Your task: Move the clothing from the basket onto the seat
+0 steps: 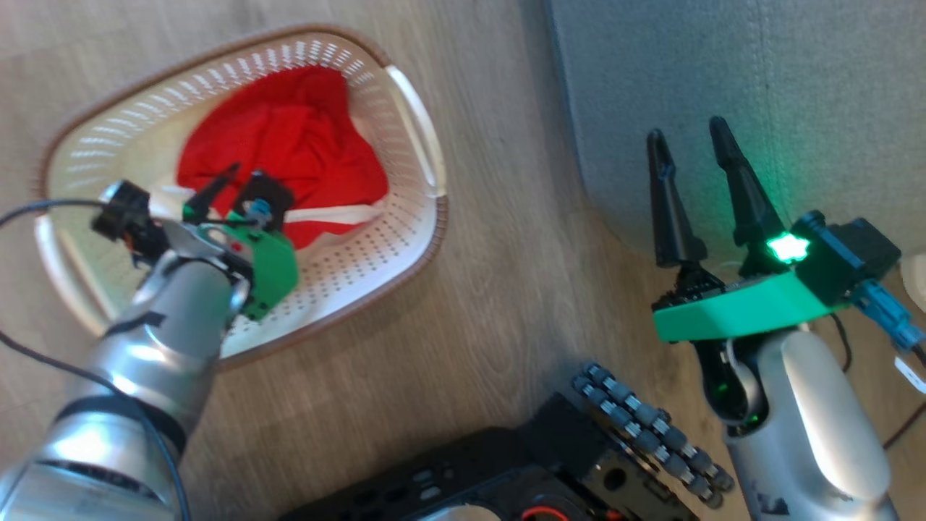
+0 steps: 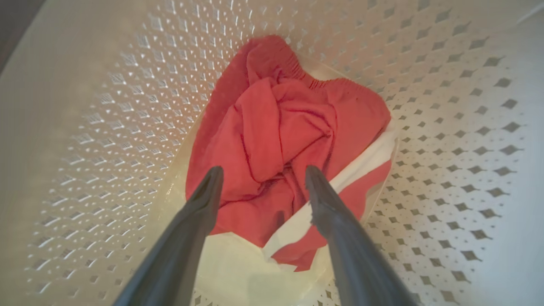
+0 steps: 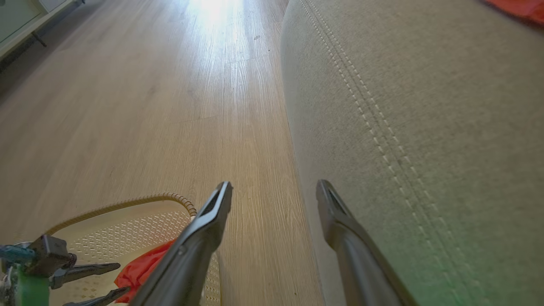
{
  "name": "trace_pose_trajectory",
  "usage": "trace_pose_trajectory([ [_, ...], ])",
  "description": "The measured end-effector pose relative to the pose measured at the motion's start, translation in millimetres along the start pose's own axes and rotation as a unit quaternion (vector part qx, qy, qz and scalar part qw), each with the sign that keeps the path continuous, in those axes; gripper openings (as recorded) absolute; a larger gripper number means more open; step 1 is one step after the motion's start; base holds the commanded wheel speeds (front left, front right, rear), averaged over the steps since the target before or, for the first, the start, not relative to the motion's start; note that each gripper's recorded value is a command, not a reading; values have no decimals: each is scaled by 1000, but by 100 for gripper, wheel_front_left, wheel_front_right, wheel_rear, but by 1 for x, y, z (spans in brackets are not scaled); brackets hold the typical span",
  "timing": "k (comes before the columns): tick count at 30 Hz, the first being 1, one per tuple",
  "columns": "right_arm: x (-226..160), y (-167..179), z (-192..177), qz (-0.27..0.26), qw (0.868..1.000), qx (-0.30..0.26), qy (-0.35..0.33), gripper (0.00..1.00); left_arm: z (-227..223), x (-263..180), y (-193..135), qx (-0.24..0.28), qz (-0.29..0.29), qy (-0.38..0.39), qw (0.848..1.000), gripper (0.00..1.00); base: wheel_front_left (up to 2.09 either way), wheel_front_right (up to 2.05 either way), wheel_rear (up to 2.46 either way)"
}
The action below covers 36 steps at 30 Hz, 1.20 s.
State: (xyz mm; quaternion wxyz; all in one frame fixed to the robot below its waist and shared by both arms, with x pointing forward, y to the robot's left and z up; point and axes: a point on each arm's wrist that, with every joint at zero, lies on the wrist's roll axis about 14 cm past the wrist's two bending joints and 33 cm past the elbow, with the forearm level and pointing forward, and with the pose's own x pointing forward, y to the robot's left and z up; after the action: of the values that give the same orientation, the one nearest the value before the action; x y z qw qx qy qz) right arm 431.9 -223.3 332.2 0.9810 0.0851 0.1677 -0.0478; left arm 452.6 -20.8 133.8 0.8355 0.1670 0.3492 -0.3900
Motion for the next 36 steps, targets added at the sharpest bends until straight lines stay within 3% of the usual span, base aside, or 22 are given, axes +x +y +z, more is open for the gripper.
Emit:
trace_pose_trajectory([
  [10,4,-7,-18,-10,1000,2,23,100,-28,33,-13,79,-53,60,994,100,0,0,0],
  [24,4,-9,-21,-11,999,-11,28,100,-69,32,-11,100,-74,167,978,100,0,0,0],
  [36,9,-5,-28,-6,999,-6,33,100,-69,43,-6,94,-72,167,979,100,0,0,0],
])
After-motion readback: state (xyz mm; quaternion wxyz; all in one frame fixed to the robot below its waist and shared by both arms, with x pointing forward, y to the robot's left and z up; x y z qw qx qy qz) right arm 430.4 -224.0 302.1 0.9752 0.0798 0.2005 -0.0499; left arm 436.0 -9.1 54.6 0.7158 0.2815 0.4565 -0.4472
